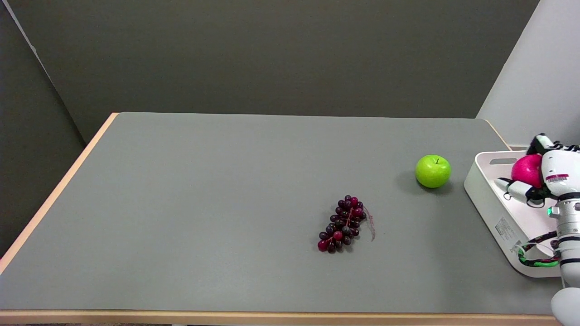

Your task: Place the red apple into the white box.

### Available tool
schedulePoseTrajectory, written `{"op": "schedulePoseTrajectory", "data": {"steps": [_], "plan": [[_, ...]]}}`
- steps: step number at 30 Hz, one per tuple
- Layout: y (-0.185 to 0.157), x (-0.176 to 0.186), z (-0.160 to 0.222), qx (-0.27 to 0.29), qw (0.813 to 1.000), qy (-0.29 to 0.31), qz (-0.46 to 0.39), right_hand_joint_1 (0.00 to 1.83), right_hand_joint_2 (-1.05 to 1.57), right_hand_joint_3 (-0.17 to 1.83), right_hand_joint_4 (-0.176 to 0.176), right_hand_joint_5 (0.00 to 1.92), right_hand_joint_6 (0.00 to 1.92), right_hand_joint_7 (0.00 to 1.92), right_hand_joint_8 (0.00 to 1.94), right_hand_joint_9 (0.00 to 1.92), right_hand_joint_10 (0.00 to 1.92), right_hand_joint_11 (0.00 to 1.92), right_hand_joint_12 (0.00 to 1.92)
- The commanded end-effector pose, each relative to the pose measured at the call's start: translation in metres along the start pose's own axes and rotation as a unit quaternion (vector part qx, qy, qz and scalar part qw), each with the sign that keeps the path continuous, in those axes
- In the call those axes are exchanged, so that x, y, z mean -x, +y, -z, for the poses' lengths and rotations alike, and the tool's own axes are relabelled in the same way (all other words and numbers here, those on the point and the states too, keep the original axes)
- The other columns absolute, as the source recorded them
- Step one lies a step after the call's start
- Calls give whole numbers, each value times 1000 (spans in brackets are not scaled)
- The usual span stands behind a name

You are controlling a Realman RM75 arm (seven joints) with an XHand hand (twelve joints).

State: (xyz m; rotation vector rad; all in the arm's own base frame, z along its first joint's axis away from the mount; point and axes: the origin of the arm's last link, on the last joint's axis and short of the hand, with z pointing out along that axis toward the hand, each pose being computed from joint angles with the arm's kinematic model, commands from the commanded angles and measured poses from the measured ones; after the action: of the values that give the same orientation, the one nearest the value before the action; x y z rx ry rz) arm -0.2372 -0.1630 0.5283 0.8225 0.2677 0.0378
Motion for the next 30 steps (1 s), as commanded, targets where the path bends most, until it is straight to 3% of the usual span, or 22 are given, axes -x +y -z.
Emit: {"op": "schedulePoseTrajectory", "data": {"steps": [1, 4, 6, 8, 10, 13, 18, 21, 25, 28, 30], "plan": [[-11, 2, 6, -14, 1000, 5, -1, 595, 750, 953, 118, 336, 871, 365, 441, 312, 802, 167, 1238], [-13, 0, 4, -16, 1000, 10, -3, 550, 730, 910, 117, 305, 701, 247, 316, 148, 616, 2, 1107], [-13, -2, 3, -17, 1000, 14, -10, 501, 677, 1008, 116, 289, 657, 207, 334, 94, 593, -1, 1036], [-13, -5, 1, -16, 999, 18, -26, 482, 684, 928, 119, 283, 561, 163, 259, 30, 506, -1, 923], [-14, -7, 0, -18, 999, 22, -37, 461, 677, 905, 120, 274, 531, 130, 246, 5, 459, -1, 852], [-15, -10, -2, -21, 998, 32, -53, 388, 598, 975, 125, 218, 540, 72, 211, 33, 226, -1, 748], [-21, -19, -4, -34, 994, 51, -90, 293, 618, 947, 136, 191, 486, 28, 167, -1, 150, -1, 582], [-41, -36, -1, -85, 984, 87, -132, 237, 642, 875, 137, 179, 407, 2, 151, -1, 98, -1, 498], [-89, -72, 6, -183, 958, 151, -163, 230, 602, 977, 129, 120, 458, -1, 139, -1, 130, -1, 535], [-125, -94, 12, -247, 936, 181, -177, 211, 651, 833, 124, 148, 352, 8, 140, 4, 134, -1, 545], [-148, -104, 20, -290, 919, 192, -184, 319, 623, 1036, 105, 101, 472, 122, 45, 71, 38, -1, 518]]}}
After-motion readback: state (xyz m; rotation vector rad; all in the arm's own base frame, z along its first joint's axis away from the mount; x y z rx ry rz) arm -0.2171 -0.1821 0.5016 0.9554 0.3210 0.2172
